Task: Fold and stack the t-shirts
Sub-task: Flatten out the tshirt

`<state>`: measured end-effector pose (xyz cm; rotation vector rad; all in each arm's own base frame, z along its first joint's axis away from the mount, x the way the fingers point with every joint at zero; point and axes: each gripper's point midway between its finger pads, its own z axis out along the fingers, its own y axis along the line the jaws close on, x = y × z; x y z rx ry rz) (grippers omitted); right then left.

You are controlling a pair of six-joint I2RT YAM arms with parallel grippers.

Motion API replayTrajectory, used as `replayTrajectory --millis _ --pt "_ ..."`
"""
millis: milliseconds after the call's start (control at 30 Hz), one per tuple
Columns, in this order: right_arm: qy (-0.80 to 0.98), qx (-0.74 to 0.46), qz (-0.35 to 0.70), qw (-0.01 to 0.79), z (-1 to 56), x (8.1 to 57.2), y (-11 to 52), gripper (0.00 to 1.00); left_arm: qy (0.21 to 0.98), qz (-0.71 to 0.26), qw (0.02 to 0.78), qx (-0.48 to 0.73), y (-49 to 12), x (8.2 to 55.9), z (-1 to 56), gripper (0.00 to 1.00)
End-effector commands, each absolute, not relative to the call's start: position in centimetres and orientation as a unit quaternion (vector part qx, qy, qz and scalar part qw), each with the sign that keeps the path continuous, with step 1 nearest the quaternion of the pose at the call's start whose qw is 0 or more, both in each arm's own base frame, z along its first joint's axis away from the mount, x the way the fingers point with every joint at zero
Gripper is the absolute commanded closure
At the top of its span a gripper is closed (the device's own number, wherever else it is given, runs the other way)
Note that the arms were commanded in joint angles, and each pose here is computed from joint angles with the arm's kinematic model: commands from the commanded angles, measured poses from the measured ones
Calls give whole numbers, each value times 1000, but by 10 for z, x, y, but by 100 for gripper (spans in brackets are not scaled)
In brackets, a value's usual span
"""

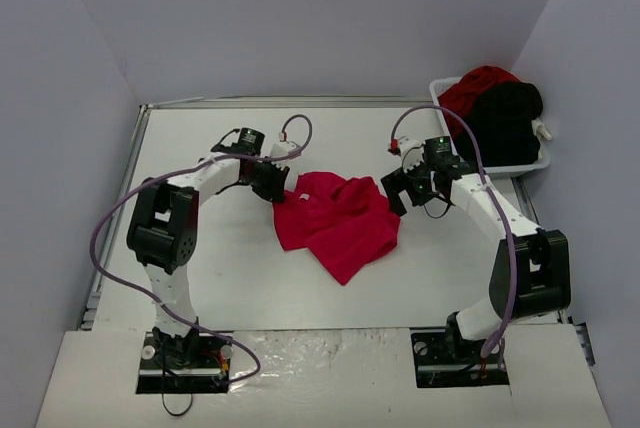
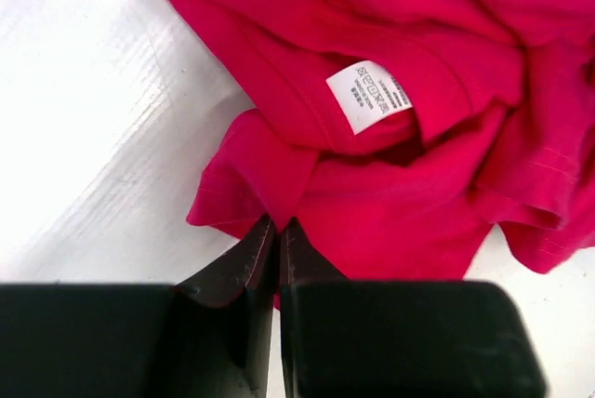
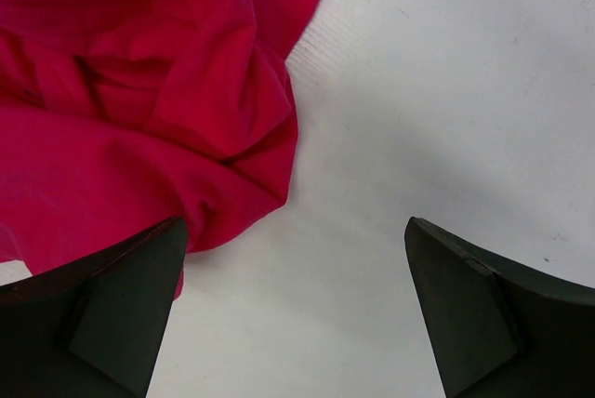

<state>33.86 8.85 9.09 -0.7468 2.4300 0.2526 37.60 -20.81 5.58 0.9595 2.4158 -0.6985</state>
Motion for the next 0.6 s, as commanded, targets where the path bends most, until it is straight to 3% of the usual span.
replayTrajectory --millis 0,233,567 --pt "907 -287 111 289 93 333 92 1 856 -249 278 359 -204 385 110 98" --pt "896 -303 130 296 102 353 108 1 836 -223 330 376 -182 366 164 98" --pt "881 -344 224 237 86 395 166 7 843 -222 305 383 -175 348 156 98"
